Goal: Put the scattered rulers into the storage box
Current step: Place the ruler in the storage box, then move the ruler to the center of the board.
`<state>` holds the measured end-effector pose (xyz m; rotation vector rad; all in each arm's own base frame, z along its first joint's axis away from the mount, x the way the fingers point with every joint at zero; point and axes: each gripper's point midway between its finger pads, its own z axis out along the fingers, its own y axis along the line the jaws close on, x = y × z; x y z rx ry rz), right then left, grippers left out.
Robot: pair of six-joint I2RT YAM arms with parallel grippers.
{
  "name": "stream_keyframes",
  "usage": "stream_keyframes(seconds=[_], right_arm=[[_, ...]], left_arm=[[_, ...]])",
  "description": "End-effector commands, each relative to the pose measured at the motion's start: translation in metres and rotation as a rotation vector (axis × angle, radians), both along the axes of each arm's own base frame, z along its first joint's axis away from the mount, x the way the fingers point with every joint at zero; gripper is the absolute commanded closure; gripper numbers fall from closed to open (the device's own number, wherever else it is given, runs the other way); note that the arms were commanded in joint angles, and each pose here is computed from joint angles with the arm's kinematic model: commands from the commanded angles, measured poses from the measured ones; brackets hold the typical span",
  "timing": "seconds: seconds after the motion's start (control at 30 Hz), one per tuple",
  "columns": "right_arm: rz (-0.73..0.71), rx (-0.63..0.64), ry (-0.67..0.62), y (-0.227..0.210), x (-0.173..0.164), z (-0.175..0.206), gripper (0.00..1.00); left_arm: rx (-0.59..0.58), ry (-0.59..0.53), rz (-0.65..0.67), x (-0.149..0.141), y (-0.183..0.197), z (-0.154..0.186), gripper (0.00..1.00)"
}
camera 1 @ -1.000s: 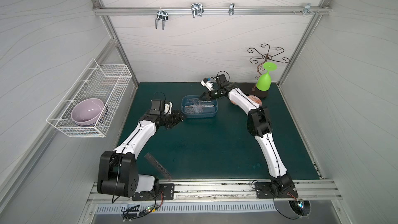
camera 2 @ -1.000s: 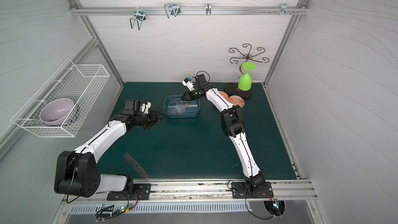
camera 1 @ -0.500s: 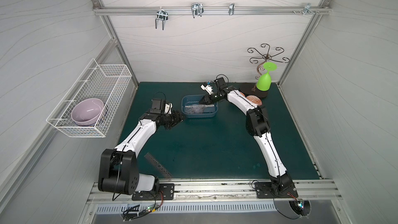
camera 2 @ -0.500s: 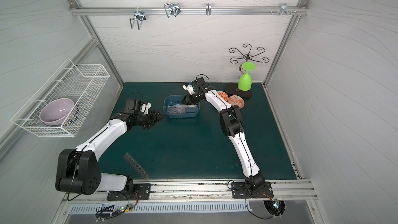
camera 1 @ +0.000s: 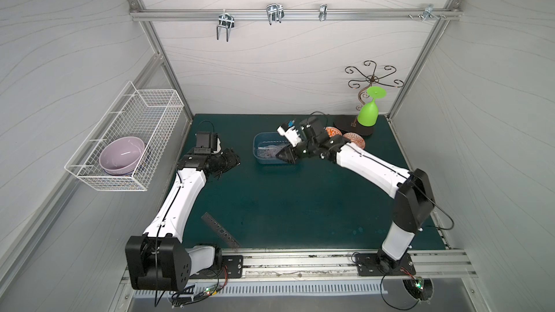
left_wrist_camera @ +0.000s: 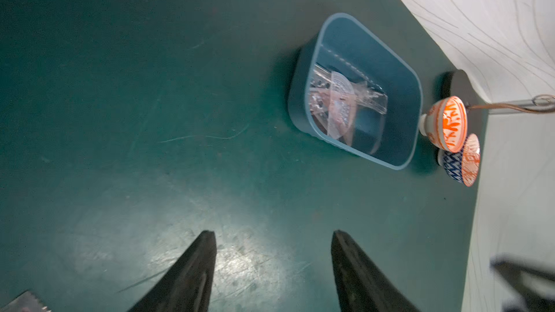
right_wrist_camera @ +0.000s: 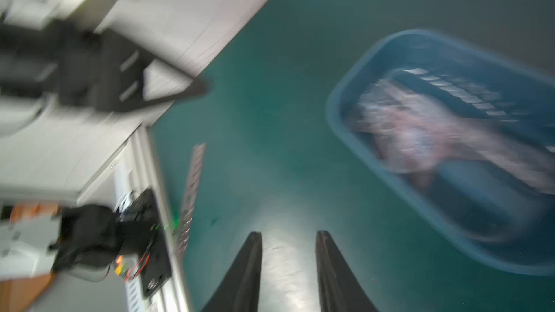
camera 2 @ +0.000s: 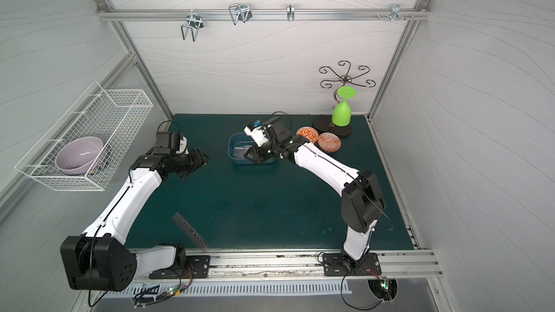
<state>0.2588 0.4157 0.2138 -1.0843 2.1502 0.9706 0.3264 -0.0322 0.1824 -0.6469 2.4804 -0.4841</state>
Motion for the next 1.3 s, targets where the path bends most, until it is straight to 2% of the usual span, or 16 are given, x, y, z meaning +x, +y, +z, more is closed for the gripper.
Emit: stream_keyframes(seconds=[0.0,0.2,0.37,0.43,0.5,0.57,0.7,0.93,1.17,1.27], right_arm=[[-0.005,-0.169,-0.057,0.004,-0.045,-0.07,0.66],[0.165,-0.228,-0.179,0.043,-0.132,-0.103,0.62],[0.298,-0.311,-0.202,0.081,-0.172,-0.145,0.58],[0.336,-0.308,-0.196,0.093,-0.182,-0.151,0.53],[0.37,-0.288,-0.207,0.106,-0.191,-0.149,0.4],[0.41,-0.282,-0.226,0.117,-0.202,-0.151,0.36],[0.437,-0.291,-0.232,0.134,-0.208,-0.161,0.33],[0.399,-0.337,-0.282,0.149,-0.194,-0.183,0.25],[0.367,-0.394,-0.307,0.148,-0.184,-0.203,0.19],[0.332,-0.429,-0.339,0.142,-0.174,-0.208,0.18]], left_arm=[[0.031,0.018,0.06,-0.004,0.018,-0.003,0.35],[0.039,0.03,0.113,0.007,0.033,-0.003,0.34],[0.022,0.012,0.151,0.015,0.042,0.006,0.32],[0.026,0.005,0.165,0.016,0.047,0.009,0.32],[0.039,0.007,0.196,0.015,0.056,0.008,0.31],[0.041,0.009,0.219,0.015,0.063,0.007,0.31],[0.03,0.007,0.236,0.015,0.067,0.006,0.31],[0.023,-0.008,0.289,0.017,0.081,0.011,0.31],[-0.094,-0.04,0.379,0.029,0.1,0.021,0.31],[-0.106,-0.055,0.385,0.033,0.102,0.028,0.31]])
